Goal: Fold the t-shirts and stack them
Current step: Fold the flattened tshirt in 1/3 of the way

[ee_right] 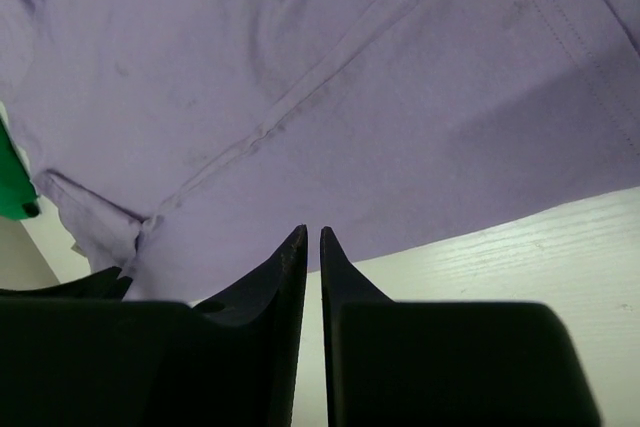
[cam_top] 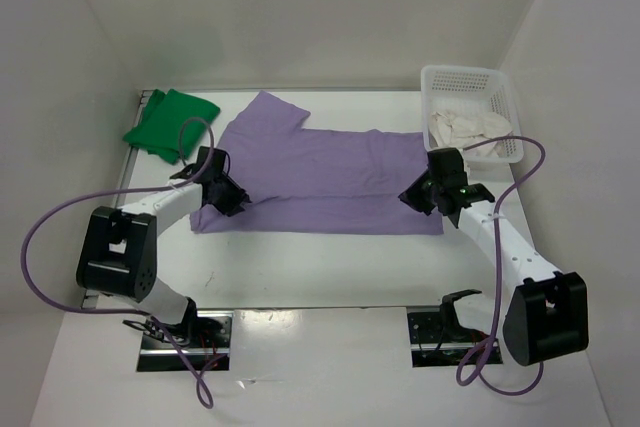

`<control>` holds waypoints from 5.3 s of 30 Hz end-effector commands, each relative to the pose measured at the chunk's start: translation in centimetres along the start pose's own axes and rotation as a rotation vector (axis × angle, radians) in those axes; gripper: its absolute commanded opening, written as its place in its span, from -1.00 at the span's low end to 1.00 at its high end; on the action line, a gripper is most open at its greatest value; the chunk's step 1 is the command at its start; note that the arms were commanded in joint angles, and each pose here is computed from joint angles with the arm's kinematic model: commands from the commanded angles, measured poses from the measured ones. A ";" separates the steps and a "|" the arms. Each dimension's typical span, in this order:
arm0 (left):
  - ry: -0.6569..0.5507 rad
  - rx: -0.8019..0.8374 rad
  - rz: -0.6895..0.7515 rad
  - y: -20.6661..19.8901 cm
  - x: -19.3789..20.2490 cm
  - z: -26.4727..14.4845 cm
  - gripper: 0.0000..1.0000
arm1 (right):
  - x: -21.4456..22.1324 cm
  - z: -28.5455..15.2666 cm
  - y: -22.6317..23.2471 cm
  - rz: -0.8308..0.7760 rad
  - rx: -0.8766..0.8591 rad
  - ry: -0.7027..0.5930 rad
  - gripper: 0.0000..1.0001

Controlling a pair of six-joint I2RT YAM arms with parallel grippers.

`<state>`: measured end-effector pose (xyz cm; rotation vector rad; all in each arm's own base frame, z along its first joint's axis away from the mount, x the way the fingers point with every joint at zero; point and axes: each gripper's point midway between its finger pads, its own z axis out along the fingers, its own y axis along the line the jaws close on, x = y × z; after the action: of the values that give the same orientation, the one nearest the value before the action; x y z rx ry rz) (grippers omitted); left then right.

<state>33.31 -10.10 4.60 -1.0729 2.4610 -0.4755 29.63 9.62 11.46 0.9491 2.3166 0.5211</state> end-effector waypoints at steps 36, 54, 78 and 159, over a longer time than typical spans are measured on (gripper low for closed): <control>-0.083 0.097 0.030 -6.1 -2.8 1.0 -0.92 | -0.2 -0.9 2.4 -0.051 -0.091 0.009 -0.71; -0.052 0.119 0.141 -11.2 -2.2 4.4 -0.94 | -0.3 -0.9 2.3 -0.051 -0.086 0.001 -0.71; 0.002 0.115 0.237 -3.0 1.6 -0.8 -0.79 | 6.4 5.2 5.1 -0.110 -0.044 0.152 -1.00; -0.295 0.201 0.318 -10.9 -11.1 -7.3 -0.86 | 8.0 2.6 11.0 -0.193 -0.093 0.052 -0.99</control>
<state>38.56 -8.09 16.82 -0.7361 2.3182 -0.4999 30.00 22.89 11.36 0.6775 2.4220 0.5694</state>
